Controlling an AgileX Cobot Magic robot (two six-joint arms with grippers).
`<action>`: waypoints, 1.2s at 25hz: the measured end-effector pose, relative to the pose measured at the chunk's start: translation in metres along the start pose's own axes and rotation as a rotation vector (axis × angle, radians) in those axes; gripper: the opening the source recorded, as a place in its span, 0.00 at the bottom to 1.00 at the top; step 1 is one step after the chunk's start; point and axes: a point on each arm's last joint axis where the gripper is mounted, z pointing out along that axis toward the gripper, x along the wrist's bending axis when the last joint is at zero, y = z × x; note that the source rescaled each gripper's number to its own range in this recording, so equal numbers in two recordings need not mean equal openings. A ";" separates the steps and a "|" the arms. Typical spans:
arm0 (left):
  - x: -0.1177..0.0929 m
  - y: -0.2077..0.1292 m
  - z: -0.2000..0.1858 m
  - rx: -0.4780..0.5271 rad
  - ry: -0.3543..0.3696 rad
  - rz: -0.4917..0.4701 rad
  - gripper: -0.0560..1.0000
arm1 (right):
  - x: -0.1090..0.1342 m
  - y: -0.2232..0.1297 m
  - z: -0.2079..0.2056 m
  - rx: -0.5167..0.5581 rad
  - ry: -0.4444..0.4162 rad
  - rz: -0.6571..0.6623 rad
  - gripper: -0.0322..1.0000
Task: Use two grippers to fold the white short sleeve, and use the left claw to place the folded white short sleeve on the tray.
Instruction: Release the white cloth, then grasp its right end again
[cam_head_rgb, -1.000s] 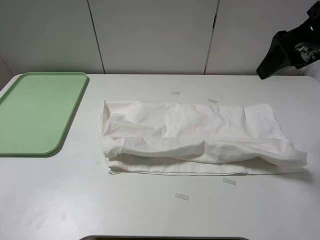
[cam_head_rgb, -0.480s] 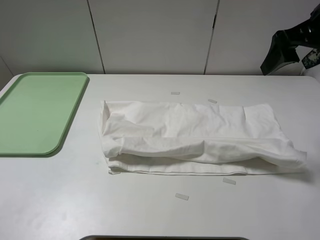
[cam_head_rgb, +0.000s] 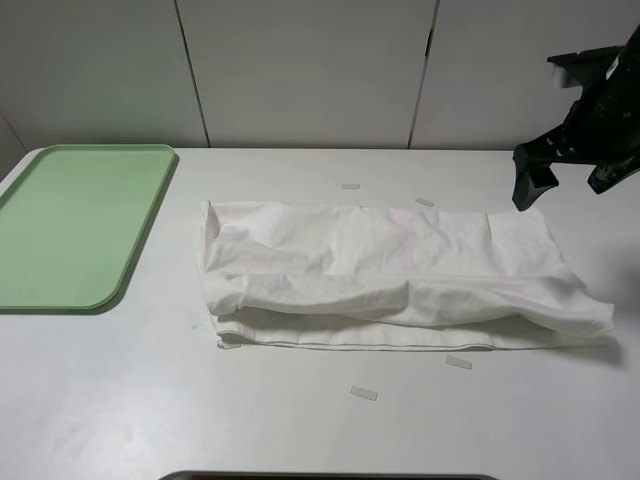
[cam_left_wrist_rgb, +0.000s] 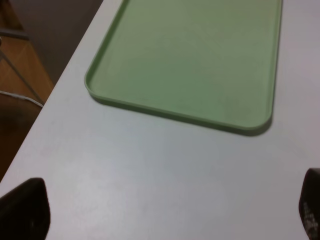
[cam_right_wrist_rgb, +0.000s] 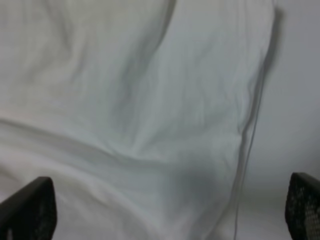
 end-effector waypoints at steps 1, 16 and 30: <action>0.000 0.000 0.000 0.000 0.000 0.000 1.00 | 0.000 0.001 0.005 0.008 -0.005 -0.004 1.00; 0.000 0.000 0.000 0.000 0.000 0.000 1.00 | -0.046 0.000 0.097 0.195 -0.034 0.029 1.00; 0.000 0.000 0.000 0.001 0.000 0.000 1.00 | -0.078 -0.017 0.166 0.282 0.048 0.089 1.00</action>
